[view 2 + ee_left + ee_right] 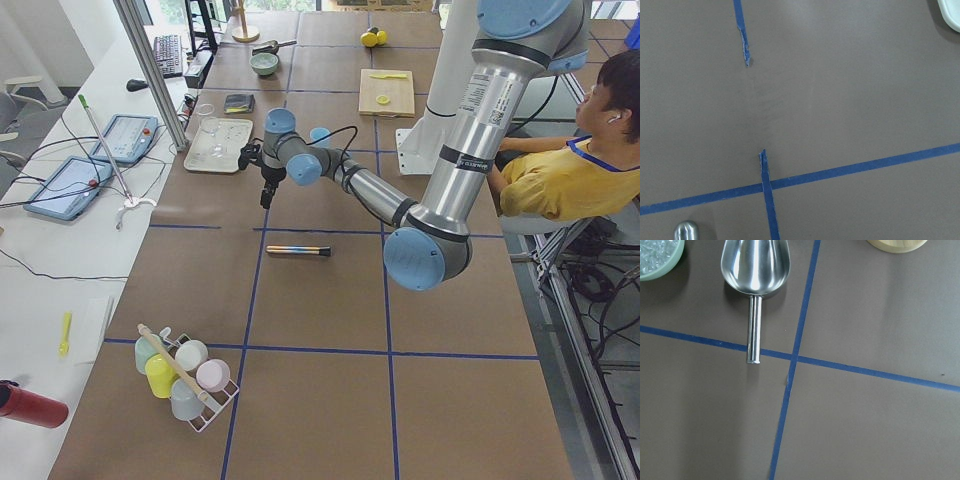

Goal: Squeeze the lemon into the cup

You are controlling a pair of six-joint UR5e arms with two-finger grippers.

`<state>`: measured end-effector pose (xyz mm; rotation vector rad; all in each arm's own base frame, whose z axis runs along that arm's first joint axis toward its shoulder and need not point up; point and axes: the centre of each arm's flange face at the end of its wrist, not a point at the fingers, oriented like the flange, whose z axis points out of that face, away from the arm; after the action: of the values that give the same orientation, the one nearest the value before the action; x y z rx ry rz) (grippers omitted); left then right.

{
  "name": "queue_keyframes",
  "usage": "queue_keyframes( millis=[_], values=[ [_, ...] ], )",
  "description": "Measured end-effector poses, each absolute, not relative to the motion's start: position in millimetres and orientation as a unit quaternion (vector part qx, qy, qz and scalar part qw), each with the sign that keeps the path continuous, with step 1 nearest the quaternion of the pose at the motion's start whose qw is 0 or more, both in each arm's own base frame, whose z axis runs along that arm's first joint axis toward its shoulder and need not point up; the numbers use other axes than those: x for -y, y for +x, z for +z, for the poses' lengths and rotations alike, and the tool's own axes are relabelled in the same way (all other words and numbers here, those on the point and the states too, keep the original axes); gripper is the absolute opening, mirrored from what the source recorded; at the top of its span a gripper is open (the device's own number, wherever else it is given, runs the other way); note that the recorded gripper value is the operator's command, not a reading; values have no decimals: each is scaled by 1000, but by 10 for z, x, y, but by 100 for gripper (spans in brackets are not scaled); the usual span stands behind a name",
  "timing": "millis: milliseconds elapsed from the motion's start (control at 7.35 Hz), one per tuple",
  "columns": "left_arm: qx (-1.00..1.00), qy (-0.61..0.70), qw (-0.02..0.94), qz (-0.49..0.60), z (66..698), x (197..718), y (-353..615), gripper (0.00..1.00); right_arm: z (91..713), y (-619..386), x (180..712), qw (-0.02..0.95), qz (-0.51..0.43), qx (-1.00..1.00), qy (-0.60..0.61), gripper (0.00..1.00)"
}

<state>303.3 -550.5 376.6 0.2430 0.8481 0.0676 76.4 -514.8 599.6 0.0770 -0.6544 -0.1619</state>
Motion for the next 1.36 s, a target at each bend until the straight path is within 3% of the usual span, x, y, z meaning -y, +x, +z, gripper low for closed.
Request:
queue_keyframes(
  millis=[544, 1360],
  values=[
    [-442, 47, 896, -11, 4188, 5550, 1973, 100, 6032, 762, 5136, 943, -78, 322, 34, 100],
    [-410, 43, 911, -5, 4495, 5573, 1884, 100, 6051, 699, 4988, 941, -84, 326, 32, 100]
  ],
)
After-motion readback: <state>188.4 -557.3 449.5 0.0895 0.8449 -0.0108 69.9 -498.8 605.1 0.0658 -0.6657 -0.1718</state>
